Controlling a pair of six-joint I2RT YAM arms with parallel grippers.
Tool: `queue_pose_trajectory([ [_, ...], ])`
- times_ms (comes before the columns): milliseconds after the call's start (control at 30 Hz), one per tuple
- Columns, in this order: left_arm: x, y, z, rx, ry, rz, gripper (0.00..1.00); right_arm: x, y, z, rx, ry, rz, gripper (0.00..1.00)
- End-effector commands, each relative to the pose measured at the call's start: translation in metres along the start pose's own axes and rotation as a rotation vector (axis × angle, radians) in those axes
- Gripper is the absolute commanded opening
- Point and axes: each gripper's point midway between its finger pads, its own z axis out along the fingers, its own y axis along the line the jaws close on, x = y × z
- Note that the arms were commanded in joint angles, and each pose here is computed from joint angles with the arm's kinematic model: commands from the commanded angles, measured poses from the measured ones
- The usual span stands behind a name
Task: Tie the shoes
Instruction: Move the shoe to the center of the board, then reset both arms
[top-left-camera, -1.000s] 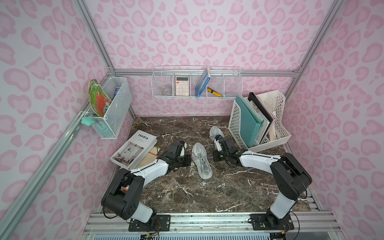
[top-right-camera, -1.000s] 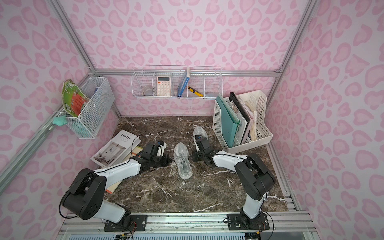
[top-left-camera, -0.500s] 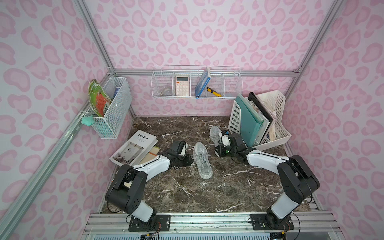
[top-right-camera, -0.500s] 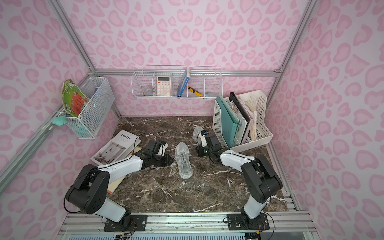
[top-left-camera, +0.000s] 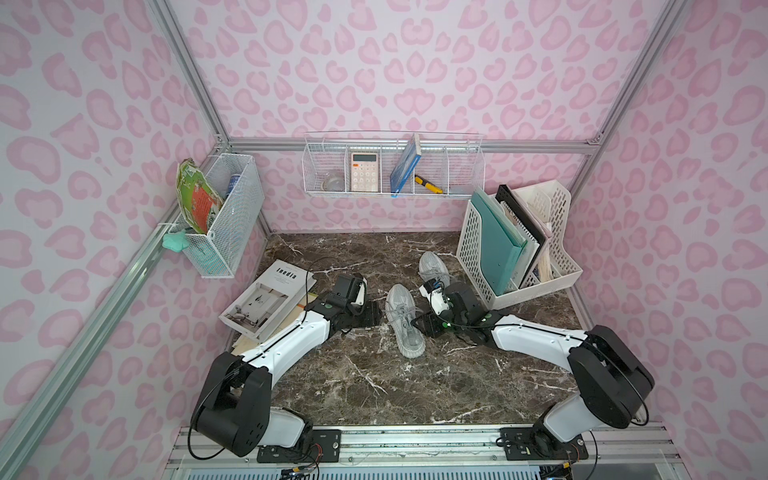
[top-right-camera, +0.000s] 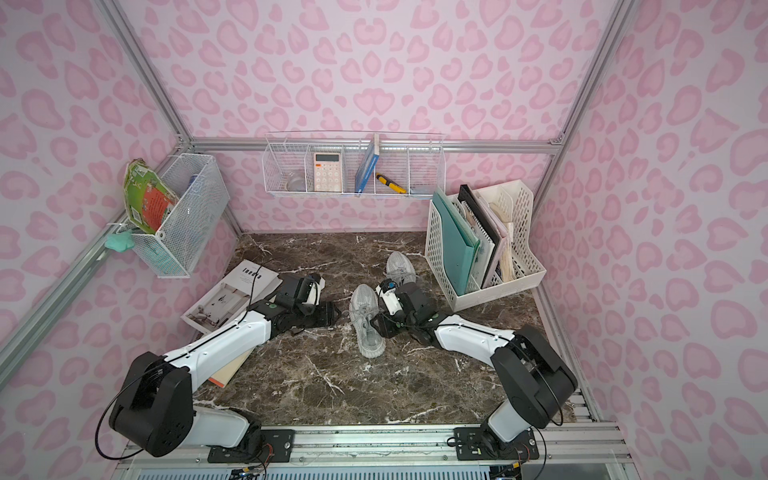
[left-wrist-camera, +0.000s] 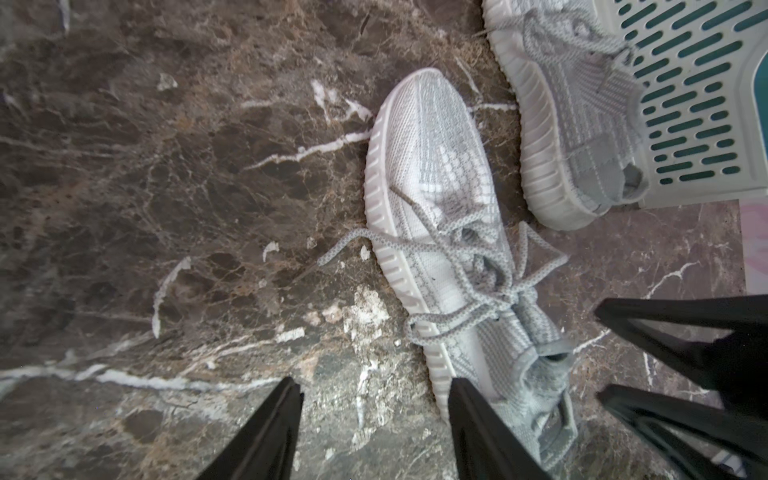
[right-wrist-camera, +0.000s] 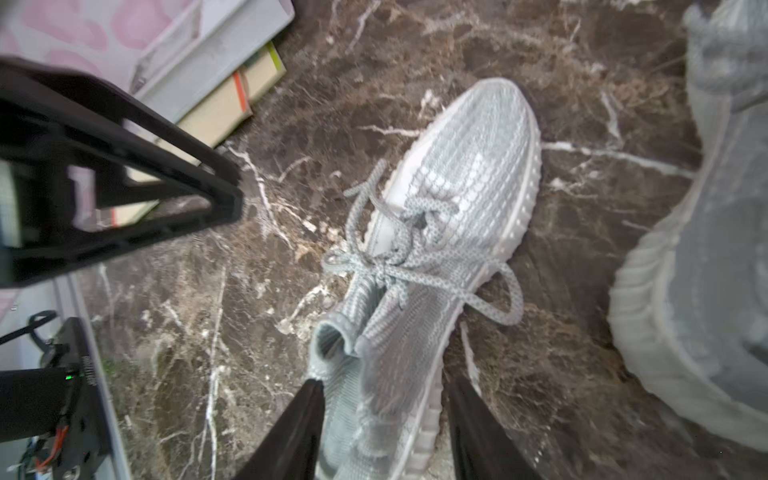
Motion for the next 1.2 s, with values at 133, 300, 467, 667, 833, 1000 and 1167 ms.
queue_pose_trajectory([
  [133, 0.002, 0.004, -0.008, -0.033, 0.008, 0.027, 0.62, -0.009, -0.017, 0.034, 0.119, 0.005, 0.049, 0.40],
  [300, -0.001, 0.006, -0.012, -0.047, -0.003, 0.026, 0.63, -0.035, -0.039, 0.050, 0.208, -0.103, 0.181, 0.27],
  [467, -0.002, 0.005, -0.014, -0.047, -0.003, 0.027, 0.63, -0.057, -0.045, 0.061, 0.207, -0.165, 0.226, 0.31],
  [667, -0.026, 0.015, -0.030, -0.121, -0.091, 0.026, 0.67, -0.082, -0.025, 0.017, 0.180, -0.211, 0.115, 0.49],
  [833, -0.053, 0.044, -0.068, -0.301, -0.278, 0.019, 0.83, -0.083, -0.057, -0.056, 0.360, -0.301, 0.075, 0.73],
  [1000, -0.067, 0.084, -0.120, -0.540, -0.491, 0.002, 0.99, -0.070, -0.113, -0.137, 0.632, -0.413, 0.062, 0.91],
  [1167, -0.064, 0.121, -0.149, -0.706, -0.623, -0.005, 0.99, -0.044, -0.164, -0.219, 0.839, -0.563, 0.126, 0.98],
])
